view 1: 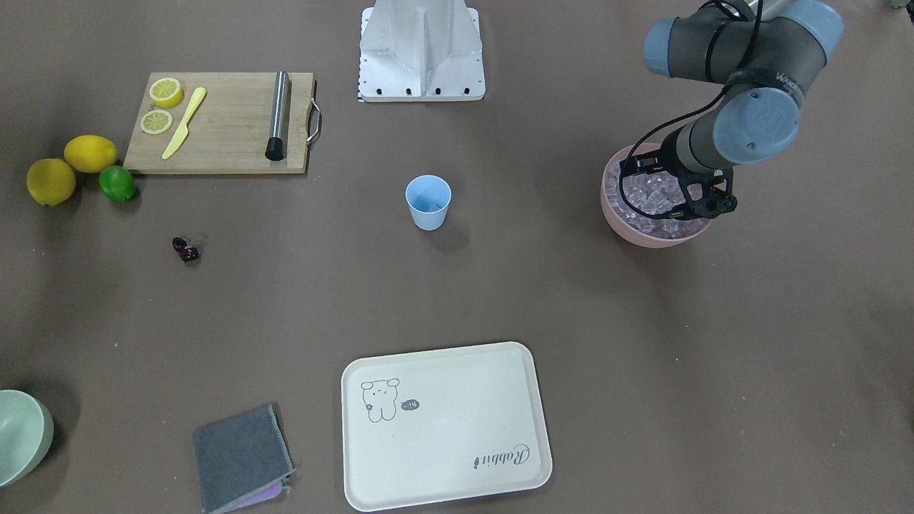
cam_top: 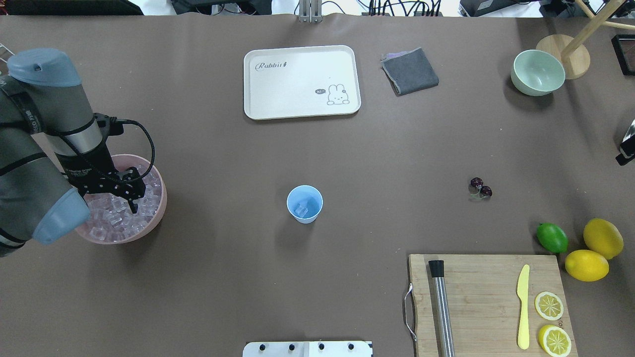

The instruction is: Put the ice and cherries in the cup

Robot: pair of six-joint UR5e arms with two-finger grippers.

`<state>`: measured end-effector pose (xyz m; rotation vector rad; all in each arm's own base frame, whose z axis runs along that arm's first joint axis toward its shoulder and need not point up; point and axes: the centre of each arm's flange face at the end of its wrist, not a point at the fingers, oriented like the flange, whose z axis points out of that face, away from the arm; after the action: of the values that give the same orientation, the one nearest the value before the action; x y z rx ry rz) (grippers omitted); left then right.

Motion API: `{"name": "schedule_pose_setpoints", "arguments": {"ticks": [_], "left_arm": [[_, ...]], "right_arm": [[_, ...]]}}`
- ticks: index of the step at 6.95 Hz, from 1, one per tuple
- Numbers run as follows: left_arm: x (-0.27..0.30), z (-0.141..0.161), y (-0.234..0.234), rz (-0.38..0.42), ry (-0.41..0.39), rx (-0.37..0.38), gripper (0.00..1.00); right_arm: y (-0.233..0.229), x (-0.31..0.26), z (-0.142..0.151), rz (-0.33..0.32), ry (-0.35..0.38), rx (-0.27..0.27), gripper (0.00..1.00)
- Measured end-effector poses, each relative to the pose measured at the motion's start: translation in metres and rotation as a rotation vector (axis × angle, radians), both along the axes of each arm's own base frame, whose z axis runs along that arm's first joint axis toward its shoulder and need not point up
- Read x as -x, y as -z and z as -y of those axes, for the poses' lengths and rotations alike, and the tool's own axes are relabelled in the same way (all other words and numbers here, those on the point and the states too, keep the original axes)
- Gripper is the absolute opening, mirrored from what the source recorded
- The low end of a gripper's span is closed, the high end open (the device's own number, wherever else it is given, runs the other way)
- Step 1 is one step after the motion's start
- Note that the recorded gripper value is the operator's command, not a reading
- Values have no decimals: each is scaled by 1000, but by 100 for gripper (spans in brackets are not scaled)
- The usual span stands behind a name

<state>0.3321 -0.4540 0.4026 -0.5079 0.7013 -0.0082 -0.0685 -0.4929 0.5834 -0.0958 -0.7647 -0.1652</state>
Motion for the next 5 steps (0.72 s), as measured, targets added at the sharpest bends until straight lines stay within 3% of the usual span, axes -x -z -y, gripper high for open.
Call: {"name": "schedule_pose_setpoints", "arguments": {"ticks": [3, 5], "left_arm": [[4, 3, -38, -92, 147, 42, 97], [1, 11, -34, -116, 212, 81, 97]], "right_arm": [[1, 1, 0, 0, 1, -1, 100], [1, 1, 0, 0, 2, -2, 100]]}}
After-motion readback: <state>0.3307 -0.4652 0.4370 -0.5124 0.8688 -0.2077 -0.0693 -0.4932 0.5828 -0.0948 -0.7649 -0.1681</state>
